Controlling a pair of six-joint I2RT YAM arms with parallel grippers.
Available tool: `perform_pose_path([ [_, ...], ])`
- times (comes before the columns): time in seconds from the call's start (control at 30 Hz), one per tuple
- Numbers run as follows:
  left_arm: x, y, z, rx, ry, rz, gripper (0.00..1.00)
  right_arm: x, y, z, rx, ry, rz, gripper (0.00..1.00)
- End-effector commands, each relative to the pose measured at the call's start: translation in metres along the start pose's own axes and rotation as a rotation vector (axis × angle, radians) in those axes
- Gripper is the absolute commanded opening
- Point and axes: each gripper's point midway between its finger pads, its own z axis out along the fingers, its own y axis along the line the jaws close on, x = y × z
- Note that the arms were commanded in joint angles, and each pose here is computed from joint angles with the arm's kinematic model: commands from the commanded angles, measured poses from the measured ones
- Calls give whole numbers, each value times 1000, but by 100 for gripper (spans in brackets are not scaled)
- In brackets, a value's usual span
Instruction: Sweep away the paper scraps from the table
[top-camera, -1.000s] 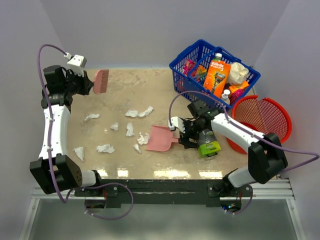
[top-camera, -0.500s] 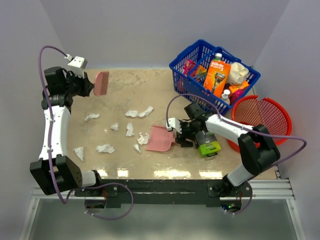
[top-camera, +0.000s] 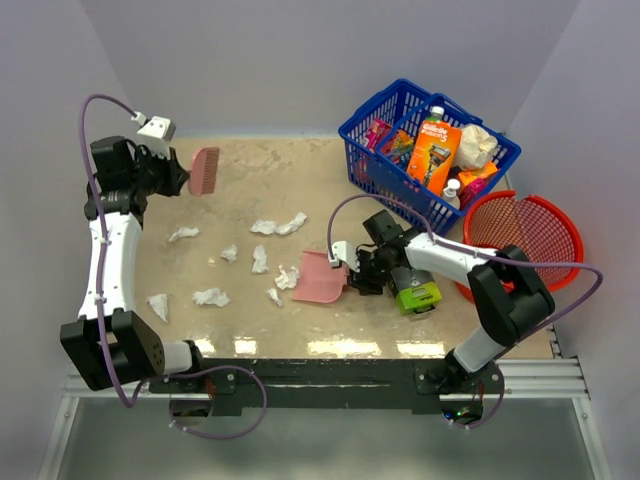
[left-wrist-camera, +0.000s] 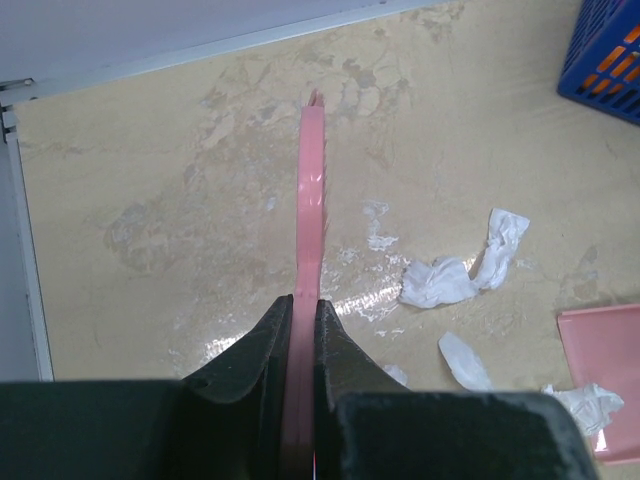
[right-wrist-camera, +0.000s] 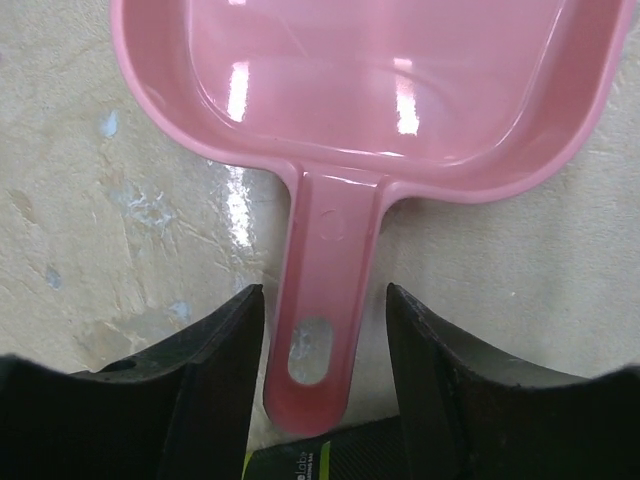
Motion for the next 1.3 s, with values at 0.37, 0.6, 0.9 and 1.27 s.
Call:
perform_pose_path([
  [0.37,-11,-5,-8,17,-52,39,0,7,0,-18,53,79,60,28],
  [0.6,-17,-15,-2,96,-76,47,0,0,-5,-30,59,122,145,18],
  [0.9,-21,-48,-15,209,-62,65,0,8,-10,-69,145,263,209,0],
  [1.27,15,-81,-55,330,194,186,0,-23,1,-83,130,129,249,0],
])
